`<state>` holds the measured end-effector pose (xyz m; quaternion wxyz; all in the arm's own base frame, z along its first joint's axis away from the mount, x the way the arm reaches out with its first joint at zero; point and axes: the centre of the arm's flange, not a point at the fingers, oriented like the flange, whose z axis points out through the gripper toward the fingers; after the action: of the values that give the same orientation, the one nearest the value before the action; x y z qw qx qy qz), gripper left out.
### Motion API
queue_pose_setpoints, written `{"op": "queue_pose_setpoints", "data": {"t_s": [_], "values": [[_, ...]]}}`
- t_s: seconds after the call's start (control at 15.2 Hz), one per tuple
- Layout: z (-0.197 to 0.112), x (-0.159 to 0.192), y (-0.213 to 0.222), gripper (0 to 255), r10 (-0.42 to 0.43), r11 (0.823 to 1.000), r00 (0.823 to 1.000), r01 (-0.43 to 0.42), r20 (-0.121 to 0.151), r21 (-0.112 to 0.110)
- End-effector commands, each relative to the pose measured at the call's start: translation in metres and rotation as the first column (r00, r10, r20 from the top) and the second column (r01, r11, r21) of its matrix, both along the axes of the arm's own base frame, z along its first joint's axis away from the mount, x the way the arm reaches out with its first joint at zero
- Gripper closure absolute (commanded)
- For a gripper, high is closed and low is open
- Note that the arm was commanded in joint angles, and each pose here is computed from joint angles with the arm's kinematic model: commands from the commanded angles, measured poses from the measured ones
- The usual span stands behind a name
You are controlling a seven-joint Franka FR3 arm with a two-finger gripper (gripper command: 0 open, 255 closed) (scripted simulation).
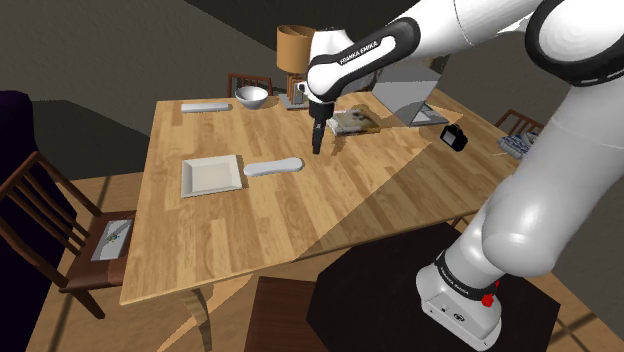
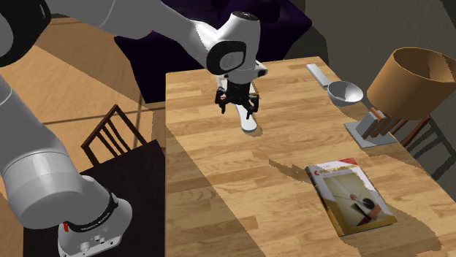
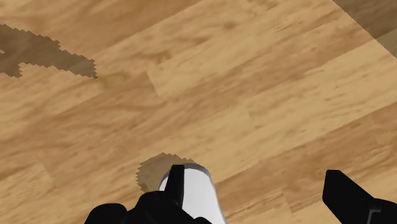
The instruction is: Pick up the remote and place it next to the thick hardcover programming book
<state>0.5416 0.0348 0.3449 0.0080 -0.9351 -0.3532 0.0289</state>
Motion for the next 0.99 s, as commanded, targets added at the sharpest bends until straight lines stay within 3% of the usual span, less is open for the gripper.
{"op": "queue_pose_setpoints", "data": {"t_s": [0.0, 0.4, 0.79, 0.92], "values": [[-0.014, 0.016, 0.009, 0, 0.067, 0.998, 0.998, -0.067, 0.010, -0.001], [-0.056, 0.065, 0.048, 0, 0.256, 0.967, 0.966, -0.255, 0.039, -0.006], [-0.095, 0.105, 0.093, 0, 0.424, 0.905, 0.903, -0.424, 0.065, -0.016], [-0.106, 0.105, 0.093, 0, 0.424, 0.905, 0.903, -0.424, 0.065, -0.016]]}}
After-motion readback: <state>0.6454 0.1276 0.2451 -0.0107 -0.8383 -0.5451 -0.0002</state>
